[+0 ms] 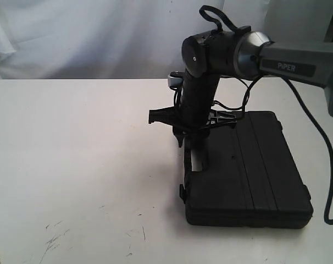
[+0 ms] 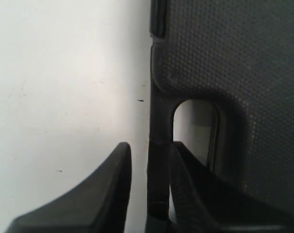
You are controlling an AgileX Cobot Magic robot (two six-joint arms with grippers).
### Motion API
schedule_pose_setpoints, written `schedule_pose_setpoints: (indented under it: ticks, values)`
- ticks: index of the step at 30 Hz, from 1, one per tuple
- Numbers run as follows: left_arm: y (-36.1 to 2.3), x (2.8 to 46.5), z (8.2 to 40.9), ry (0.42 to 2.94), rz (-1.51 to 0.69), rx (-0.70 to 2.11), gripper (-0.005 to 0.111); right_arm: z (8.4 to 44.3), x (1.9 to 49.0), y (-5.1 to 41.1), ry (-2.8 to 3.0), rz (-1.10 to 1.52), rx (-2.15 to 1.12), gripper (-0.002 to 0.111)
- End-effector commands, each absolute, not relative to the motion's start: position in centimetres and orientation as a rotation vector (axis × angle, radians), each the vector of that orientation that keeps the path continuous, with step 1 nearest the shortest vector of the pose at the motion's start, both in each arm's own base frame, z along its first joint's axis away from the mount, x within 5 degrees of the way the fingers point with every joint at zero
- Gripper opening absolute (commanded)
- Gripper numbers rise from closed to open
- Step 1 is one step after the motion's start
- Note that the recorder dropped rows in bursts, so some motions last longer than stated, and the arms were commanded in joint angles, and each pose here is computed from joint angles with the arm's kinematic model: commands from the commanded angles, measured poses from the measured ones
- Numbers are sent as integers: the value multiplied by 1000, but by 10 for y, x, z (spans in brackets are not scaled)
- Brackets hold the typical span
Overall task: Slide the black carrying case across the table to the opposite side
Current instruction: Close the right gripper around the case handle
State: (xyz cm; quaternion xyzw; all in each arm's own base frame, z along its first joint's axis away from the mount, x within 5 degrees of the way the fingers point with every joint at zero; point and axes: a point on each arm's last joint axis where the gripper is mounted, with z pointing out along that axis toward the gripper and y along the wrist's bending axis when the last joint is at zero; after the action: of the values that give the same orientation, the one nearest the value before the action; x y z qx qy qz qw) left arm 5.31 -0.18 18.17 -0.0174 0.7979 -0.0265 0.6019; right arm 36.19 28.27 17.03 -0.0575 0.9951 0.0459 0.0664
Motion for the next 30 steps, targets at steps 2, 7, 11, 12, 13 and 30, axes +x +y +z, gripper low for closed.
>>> schedule_pose_setpoints:
  ticks: [2, 7, 11, 12, 13, 30]
  values:
    - [-2, 53, 181, 1840, -67, -39, 0, 174, 363, 283, 2977, 136, -182, 27]
    - [-2, 53, 181, 1840, -67, -39, 0, 174, 363, 284, 2979, 140, -182, 34]
    - [-2, 53, 181, 1840, -67, -39, 0, 174, 362, 283, 2984, 136, -189, 39]
    - [-2, 53, 181, 1840, -67, -39, 0, 174, 362, 283, 2984, 136, -189, 39]
    - [-2, 53, 181, 1840, -67, -39, 0, 174, 362, 283, 2984, 136, -189, 39]
    - [-2, 53, 181, 1840, -67, -39, 0, 145, 362, 286, 3055, 98, -170, 39]
